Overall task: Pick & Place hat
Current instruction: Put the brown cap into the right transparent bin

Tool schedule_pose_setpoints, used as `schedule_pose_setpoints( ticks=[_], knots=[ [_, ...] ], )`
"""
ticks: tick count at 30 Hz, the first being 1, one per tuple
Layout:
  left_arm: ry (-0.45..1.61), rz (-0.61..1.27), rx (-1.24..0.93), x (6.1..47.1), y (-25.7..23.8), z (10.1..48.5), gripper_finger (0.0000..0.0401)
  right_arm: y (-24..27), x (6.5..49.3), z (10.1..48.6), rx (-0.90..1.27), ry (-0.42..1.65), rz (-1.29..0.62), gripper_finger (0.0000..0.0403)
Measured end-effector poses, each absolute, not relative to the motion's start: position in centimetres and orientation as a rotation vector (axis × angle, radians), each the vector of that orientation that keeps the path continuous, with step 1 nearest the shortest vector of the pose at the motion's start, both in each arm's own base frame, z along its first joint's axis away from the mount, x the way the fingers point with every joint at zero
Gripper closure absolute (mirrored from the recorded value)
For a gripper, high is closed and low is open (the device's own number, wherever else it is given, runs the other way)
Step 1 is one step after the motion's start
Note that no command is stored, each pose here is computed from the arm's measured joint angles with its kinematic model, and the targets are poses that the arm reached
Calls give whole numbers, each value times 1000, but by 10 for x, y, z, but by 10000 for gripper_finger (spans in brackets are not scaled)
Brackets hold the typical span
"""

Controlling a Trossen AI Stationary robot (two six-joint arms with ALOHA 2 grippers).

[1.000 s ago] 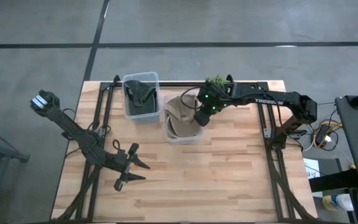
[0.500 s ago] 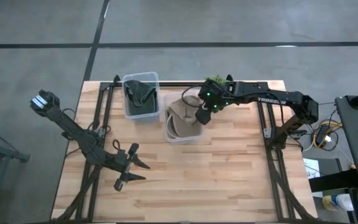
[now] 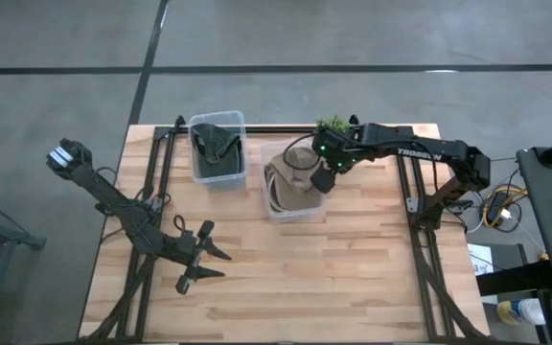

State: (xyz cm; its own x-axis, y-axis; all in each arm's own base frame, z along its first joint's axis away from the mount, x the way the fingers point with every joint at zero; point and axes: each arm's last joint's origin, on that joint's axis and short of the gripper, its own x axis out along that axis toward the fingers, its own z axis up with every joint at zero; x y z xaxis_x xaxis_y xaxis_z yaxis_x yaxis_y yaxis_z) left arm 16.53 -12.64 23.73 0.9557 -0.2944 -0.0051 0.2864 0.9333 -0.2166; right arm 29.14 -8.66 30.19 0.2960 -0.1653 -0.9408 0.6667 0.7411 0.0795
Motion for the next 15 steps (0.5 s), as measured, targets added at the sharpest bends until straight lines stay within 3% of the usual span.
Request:
schedule_pose_setpoints(
  ticks=[7, 15],
  knots=[
    [38, -297, -216, 165, -126, 237, 213, -82, 289, 332, 543, 1043, -467, 279],
    [37, -297, -216, 165, -126, 237, 213, -78, 282, 340, 551, 1059, -430, 306]
  ],
)
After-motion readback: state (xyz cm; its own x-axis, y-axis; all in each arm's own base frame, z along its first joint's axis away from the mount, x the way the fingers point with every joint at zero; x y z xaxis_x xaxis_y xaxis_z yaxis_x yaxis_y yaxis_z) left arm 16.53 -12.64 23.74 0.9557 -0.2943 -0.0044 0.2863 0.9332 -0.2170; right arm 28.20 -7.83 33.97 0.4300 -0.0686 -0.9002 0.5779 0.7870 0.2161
